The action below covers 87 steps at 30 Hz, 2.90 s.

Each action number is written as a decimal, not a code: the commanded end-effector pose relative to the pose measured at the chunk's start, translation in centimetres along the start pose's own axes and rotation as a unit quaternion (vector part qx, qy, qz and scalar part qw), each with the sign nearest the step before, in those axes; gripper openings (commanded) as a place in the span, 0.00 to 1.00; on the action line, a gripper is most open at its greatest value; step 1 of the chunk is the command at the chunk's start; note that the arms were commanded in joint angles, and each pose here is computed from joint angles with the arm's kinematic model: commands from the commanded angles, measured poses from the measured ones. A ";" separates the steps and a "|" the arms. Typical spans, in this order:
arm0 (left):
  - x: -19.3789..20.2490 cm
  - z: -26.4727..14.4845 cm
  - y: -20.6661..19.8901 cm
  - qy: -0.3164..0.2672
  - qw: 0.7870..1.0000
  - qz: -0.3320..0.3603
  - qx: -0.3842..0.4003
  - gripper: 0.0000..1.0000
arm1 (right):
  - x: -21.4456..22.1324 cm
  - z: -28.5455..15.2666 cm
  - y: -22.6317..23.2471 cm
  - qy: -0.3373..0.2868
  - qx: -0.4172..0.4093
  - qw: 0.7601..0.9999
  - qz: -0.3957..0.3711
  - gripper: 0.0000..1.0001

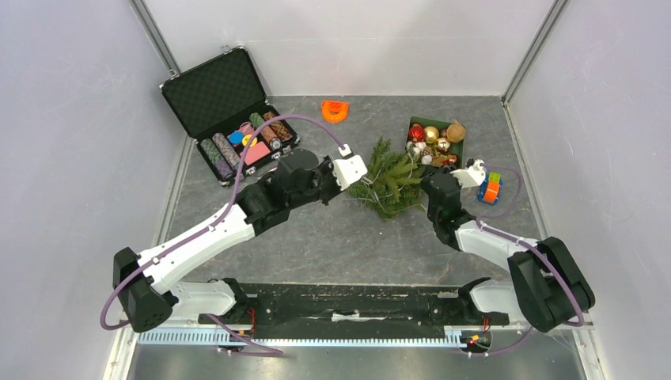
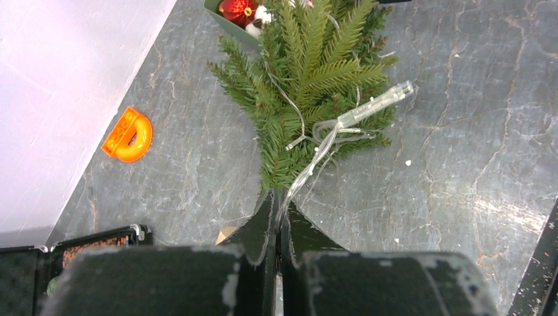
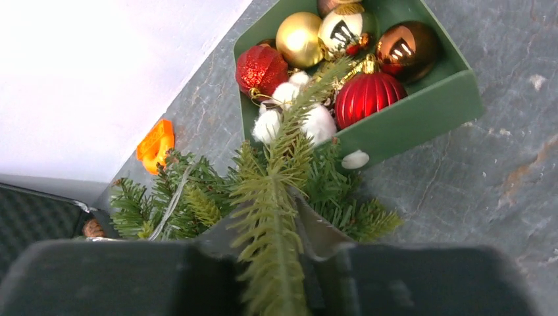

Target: Decorate the small christmas tree

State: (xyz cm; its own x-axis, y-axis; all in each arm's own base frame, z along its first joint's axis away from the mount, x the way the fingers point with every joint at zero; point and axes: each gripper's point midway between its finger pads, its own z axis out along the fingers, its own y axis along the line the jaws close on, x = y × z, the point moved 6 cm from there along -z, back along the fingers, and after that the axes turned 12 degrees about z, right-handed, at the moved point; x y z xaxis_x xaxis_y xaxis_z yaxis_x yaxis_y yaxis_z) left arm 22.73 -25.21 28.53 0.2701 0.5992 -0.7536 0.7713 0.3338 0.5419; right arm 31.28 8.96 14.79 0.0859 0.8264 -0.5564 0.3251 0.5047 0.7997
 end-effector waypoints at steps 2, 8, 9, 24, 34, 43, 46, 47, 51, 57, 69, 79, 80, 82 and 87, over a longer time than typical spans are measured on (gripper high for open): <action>-3.4 -2.7 1.8 -0.038 0.999 0.008 0.005 0.02 | -1.0 0.8 2.3 -0.022 -0.046 0.995 -0.082 0.00; -5.1 -5.8 4.2 -0.023 0.999 0.030 -0.030 0.02 | -4.3 -0.9 7.1 -0.053 -0.150 0.974 -0.160 0.00; -5.2 -6.3 4.8 -0.015 0.998 0.033 -0.044 0.02 | -4.8 -1.3 8.6 -0.052 -0.182 0.966 -0.179 0.00; -4.6 -13.3 11.3 0.043 0.981 0.087 -0.170 0.02 | -4.1 -11.3 27.8 0.083 -0.628 0.708 -0.313 0.00; -0.4 -10.4 7.8 0.063 0.986 0.132 -0.074 0.02 | -3.4 -15.7 25.6 0.133 -0.710 0.651 -0.234 0.00; -0.6 -6.2 7.1 0.008 0.989 0.142 -0.039 0.02 | -2.7 -17.9 22.8 0.174 -0.742 0.602 -0.239 0.00; 0.9 -6.0 5.9 0.006 0.990 0.138 -0.019 0.02 | -2.5 -17.9 22.5 0.182 -0.738 0.601 -0.246 0.00; 1.3 -6.1 5.3 0.001 0.991 0.133 -0.003 0.02 | -2.5 -17.9 22.5 0.187 -0.737 0.601 -0.247 0.00; 1.9 -7.7 2.3 -0.035 0.992 0.103 0.065 0.26 | -2.3 -17.7 22.5 0.190 -0.735 0.602 -0.247 0.00; 2.3 -9.8 1.6 -0.023 0.994 0.085 0.068 0.77 | -2.1 -17.6 22.1 0.189 -0.734 0.605 -0.243 0.00; 0.5 -18.1 1.1 0.009 0.996 0.055 0.070 0.81 | 0.2 -18.5 20.0 0.234 -0.732 0.582 -0.267 0.00; -7.5 -15.6 3.9 -0.151 0.982 -0.078 0.082 0.82 | 1.7 -22.3 19.6 0.217 -0.759 0.550 -0.271 0.00; -7.6 -14.8 4.0 -0.154 0.981 -0.080 0.089 0.82 | 2.1 -22.4 19.5 0.224 -0.759 0.546 -0.275 0.00; -7.8 -13.1 4.0 -0.158 0.978 -0.083 0.104 0.82 | 2.5 -22.5 19.5 0.230 -0.761 0.540 -0.275 0.00; -8.5 -11.3 2.1 -0.173 0.970 -0.039 0.167 0.82 | 2.4 -23.4 19.5 0.232 -0.781 0.518 -0.262 0.00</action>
State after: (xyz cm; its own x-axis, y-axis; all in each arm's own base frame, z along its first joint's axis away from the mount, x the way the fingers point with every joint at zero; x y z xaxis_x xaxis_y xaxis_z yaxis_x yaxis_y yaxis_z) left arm 16.76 -19.65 40.20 0.2950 0.3505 -0.8889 0.9096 0.1818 0.3736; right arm 16.12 25.95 36.39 0.0758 0.3319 -0.9402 -0.9970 0.0413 -0.0658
